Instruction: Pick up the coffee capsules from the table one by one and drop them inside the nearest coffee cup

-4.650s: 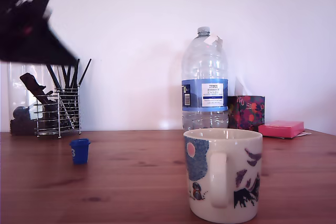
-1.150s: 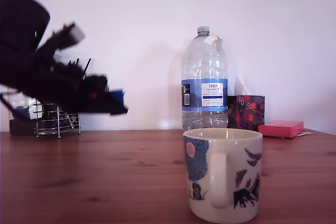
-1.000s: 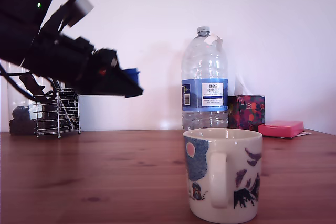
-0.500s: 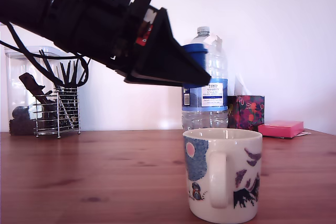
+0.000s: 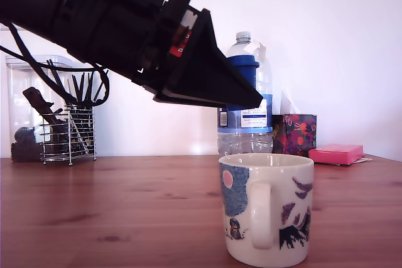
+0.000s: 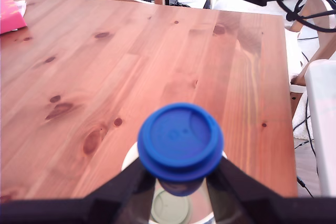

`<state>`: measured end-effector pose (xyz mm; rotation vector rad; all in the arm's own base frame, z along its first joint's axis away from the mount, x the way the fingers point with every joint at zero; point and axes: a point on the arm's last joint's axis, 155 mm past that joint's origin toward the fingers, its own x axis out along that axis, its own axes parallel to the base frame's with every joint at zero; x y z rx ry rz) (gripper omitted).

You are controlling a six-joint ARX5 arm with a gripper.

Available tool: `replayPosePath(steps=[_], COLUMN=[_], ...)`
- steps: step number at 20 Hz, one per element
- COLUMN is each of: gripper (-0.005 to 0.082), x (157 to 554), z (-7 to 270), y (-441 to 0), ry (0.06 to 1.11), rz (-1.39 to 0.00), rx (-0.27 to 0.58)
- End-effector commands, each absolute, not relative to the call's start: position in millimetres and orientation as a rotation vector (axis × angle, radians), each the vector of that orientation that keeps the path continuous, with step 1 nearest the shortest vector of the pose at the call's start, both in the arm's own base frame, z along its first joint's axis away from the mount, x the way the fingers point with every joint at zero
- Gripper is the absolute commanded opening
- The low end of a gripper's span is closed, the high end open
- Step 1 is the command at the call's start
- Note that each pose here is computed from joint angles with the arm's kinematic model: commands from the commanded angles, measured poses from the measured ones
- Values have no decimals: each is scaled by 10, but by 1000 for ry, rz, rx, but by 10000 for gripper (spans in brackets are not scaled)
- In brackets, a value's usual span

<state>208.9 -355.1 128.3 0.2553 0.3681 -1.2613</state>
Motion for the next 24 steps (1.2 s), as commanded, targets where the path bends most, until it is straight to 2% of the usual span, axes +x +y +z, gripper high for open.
replayPosePath(steps=[1, 3, 6, 9, 19, 21, 22, 23, 24], gripper=[194, 291, 372, 493, 497, 457, 393, 296, 147], x=[2069, 2071, 2082, 2082, 2080, 2080, 2079, 2081, 2082], z=[1228, 1235, 1313, 1341, 1339, 1342, 1345, 1353, 1361], y=[-3555, -3558, -3595, -3609, -3610, -3609, -3609, -3610, -3613], ry=[367, 358, 320, 306, 307, 307, 307, 305, 303], rz=[-1270, -1272, -1276, -1278, -1278, -1278, -1278, -1278, -1278], rx=[274, 280, 271, 268, 269, 268, 267, 266, 265])
